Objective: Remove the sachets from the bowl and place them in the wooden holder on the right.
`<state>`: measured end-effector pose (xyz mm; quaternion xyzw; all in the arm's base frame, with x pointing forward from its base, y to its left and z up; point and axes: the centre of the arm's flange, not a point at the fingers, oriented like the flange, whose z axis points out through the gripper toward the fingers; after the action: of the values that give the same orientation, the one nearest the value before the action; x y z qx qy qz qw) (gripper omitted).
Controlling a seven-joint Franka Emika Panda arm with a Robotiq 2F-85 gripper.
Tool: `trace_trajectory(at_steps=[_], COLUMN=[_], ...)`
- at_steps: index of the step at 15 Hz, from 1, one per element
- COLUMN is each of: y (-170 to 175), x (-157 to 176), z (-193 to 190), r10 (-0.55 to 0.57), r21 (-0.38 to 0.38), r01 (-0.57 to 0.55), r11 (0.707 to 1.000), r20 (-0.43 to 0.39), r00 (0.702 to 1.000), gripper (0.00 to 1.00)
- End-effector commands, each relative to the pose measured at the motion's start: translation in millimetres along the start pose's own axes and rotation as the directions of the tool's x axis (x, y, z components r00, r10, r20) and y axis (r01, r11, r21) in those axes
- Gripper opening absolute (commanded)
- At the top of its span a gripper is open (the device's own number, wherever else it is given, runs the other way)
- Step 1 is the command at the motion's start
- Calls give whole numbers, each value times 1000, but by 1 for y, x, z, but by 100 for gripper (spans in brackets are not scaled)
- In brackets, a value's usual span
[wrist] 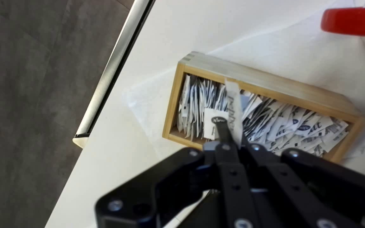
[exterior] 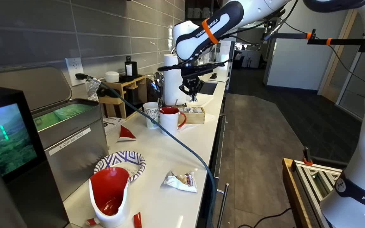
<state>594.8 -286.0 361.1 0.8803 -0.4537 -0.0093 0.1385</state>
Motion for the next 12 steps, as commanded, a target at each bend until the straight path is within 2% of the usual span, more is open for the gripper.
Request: trace_trajectory(at_steps=[1,6,8,12], y=[-1,-3,-2,-1], x=[2,13,17,23], z=[0,16,23,40], r10=[3,-59,-94,-104], r21=[-1,34,104,190], r01=[-3,56,80,69], r11=[1000,998,991,979], r20=[3,83,138,181], r00=[1000,995,986,978], gripper=[3,1,1,1])
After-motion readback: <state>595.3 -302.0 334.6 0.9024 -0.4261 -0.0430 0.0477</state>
